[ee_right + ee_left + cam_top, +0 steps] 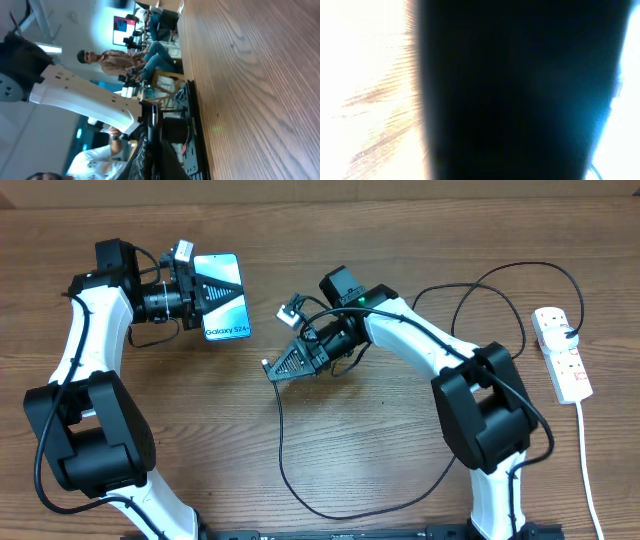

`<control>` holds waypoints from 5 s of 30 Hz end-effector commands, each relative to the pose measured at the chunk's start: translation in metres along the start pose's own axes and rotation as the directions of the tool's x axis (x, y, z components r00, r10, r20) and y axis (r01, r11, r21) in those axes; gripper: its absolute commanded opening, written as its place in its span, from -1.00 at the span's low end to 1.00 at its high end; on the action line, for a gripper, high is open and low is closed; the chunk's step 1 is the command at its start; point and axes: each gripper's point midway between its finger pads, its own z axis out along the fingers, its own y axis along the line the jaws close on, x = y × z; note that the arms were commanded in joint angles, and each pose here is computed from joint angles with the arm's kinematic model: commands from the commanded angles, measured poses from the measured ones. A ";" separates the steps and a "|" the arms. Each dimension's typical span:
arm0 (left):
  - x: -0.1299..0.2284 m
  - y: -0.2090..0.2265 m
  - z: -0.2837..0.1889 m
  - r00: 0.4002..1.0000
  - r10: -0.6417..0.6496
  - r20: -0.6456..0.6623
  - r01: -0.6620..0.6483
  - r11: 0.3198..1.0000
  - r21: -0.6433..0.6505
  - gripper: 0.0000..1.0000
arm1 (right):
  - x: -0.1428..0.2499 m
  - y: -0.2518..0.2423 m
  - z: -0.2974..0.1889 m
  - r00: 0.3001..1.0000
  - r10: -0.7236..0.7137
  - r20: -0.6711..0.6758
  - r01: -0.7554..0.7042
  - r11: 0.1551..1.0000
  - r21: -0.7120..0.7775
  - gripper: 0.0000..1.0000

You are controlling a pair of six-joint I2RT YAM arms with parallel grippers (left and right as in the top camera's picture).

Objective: Plug charger to phone and switch on socket

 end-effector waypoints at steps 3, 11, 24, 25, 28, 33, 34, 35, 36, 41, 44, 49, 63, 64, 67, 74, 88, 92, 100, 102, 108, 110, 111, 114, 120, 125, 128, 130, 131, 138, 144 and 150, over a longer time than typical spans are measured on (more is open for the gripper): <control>0.006 -0.020 0.003 0.999 -0.044 -0.025 0.046 0.997 0.059 -0.91 | -0.017 0.046 -0.011 0.995 -0.092 0.045 0.087 0.991 0.098 -0.92; 0.019 -0.046 0.015 0.995 -0.030 -0.100 0.048 0.981 0.188 -0.91 | -0.034 0.068 -0.014 0.991 -0.077 0.107 0.061 0.988 0.143 -0.92; 0.022 -0.060 0.013 0.991 -0.031 -0.127 0.064 0.963 0.261 -0.91 | -0.048 0.074 0.014 0.990 -0.062 0.129 0.040 0.985 0.167 -0.92; 0.022 -0.060 0.013 0.991 -0.031 -0.127 0.064 0.963 0.261 -0.91 | -0.050 0.074 0.014 0.989 -0.061 0.137 0.037 0.985 0.170 -0.92; 0.022 -0.060 0.013 0.992 -0.026 -0.125 0.058 0.963 0.262 -0.91 | -0.056 0.070 0.012 0.985 -0.032 0.171 -0.002 0.981 0.194 -0.92; 0.016 -0.057 0.011 0.995 -0.008 -0.104 0.033 0.968 0.247 -0.90 | -0.063 0.061 0.009 0.976 -0.007 0.217 -0.046 0.970 0.239 -0.92; 0.014 -0.057 0.009 0.995 -0.003 -0.099 0.028 0.968 0.248 -0.91 | -0.064 0.061 0.009 0.976 -0.014 0.219 -0.040 0.970 0.239 -0.92; 0.013 -0.057 0.008 0.995 -0.004 -0.096 0.028 0.968 0.249 -0.91 | -0.065 0.062 0.009 0.975 -0.019 0.220 -0.035 0.970 0.239 -0.92; 0.011 -0.057 0.007 0.996 0.002 -0.091 0.021 0.968 0.249 -0.91 | -0.065 0.062 0.008 0.975 -0.023 0.221 -0.031 0.971 0.238 -0.92; 0.004 -0.058 0.004 0.997 -0.003 -0.084 0.024 0.968 0.249 -0.92 | -0.064 0.062 0.009 0.976 -0.016 0.219 -0.038 0.971 0.238 -0.92; 0.003 -0.059 0.004 0.996 -0.006 -0.085 0.027 0.968 0.249 -0.91 | -0.063 0.061 0.009 0.976 -0.008 0.219 -0.045 0.970 0.237 -0.92; 0.003 -0.059 0.005 0.996 -0.005 -0.087 0.027 0.967 0.252 -0.91 | -0.067 0.063 0.009 0.973 -0.015 0.229 -0.040 0.972 0.231 -0.92; 0.001 -0.062 0.004 0.996 0.008 -0.087 0.015 0.965 0.260 -0.91 | -0.069 0.062 0.008 0.971 0.004 0.239 -0.060 0.972 0.228 -0.92; 0.000 -0.062 0.004 0.996 0.002 -0.089 0.021 0.965 0.260 -0.91 | -0.069 0.062 0.008 0.971 0.004 0.239 -0.060 0.972 0.228 -0.92; -0.001 -0.063 0.004 0.996 0.000 -0.090 0.023 0.965 0.260 -0.91 | -0.070 0.064 0.008 0.971 -0.007 0.241 -0.049 0.973 0.227 -0.92; -0.001 -0.065 0.007 0.995 -0.007 -0.099 0.033 0.965 0.259 -0.91 | -0.072 0.065 0.008 0.970 -0.020 0.243 -0.036 0.974 0.226 -0.92; 0.001 -0.071 0.019 0.991 -0.009 -0.133 0.043 0.966 0.256 -0.91 | -0.077 0.065 0.007 0.964 -0.046 0.260 -0.018 0.971 0.240 -0.92; 0.002 -0.072 0.021 0.990 -0.003 -0.138 0.039 0.966 0.257 -0.91 | -0.080 0.062 0.005 0.960 -0.028 0.280 -0.045 0.967 0.250 -0.92; 0.000 -0.074 0.020 0.991 0.029 -0.134 0.008 0.964 0.268 -0.91 | -0.081 0.061 0.002 0.957 -0.010 0.290 -0.064 0.967 0.245 -0.92; 0.000 -0.075 0.020 0.991 0.036 -0.132 0.001 0.963 0.268 -0.92 | -0.080 0.062 0.002 0.958 -0.009 0.287 -0.064 0.968 0.243 -0.92; -0.004 -0.078 0.020 0.990 0.041 -0.131 -0.005 0.963 0.269 -0.91 | -0.079 0.063 0.003 0.960 -0.001 0.281 -0.068 0.970 0.234 -0.93; -0.006 -0.079 0.020 0.990 0.039 -0.132 -0.002 0.963 0.268 -0.92 | -0.079 0.063 0.003 0.960 -0.001 0.280 -0.067 0.970 0.233 -0.93; -0.007 -0.080 0.020 0.990 0.042 -0.131 -0.005 0.963 0.269 -0.91 | -0.078 0.064 0.003 0.961 -0.001 0.277 -0.066 0.971 0.230 -0.92; -0.007 -0.081 0.020 0.990 0.051 -0.129 -0.014 0.963 0.270 -0.92 | -0.079 0.064 0.003 0.961 0.001 0.277 -0.066 0.972 0.225 -0.92; -0.007 -0.081 0.020 0.990 0.052 -0.129 -0.015 0.963 0.270 -0.92 | -0.079 0.065 -0.003 0.960 0.005 0.280 -0.069 0.974 0.217 -0.92; -0.007 -0.081 0.020 0.990 0.056 -0.128 -0.019 0.963 0.270 -0.91 | -0.080 0.069 -0.007 0.962 -0.004 0.275 -0.052 0.979 0.195 -0.92; -0.007 -0.081 0.020 0.990 0.056 -0.127 -0.020 0.963 0.270 -0.91 | -0.080 0.071 -0.006 0.963 -0.006 0.271 -0.046 0.981 0.188 -0.92; -0.007 -0.081 0.020 0.990 0.055 -0.128 -0.019 0.963 0.270 -0.92 | -0.080 0.071 -0.006 0.962 -0.006 0.272 -0.047 0.981 0.188 -0.92; -0.007 -0.081 0.020 0.990 0.054 -0.128 -0.018 0.963 0.270 -0.92 | -0.081 0.071 -0.007 0.962 -0.006 0.272 -0.047 0.981 0.188 -0.92; -0.007 -0.080 0.020 0.990 0.025 -0.137 0.013 0.964 0.266 -0.91 | -0.081 0.070 -0.006 0.962 -0.003 0.274 -0.051 0.981 0.189 -0.92; -0.006 -0.081 0.022 0.990 0.024 -0.142 0.014 0.964 0.266 -0.92 | -0.082 0.069 -0.007 0.959 0.003 0.282 -0.061 0.979 0.195 -0.92; -0.004 -0.082 0.025 0.988 0.018 -0.152 0.023 0.964 0.265 -0.91 | -0.084 0.069 -0.007 0.957 -0.001 0.290 -0.058 0.979 0.198 -0.92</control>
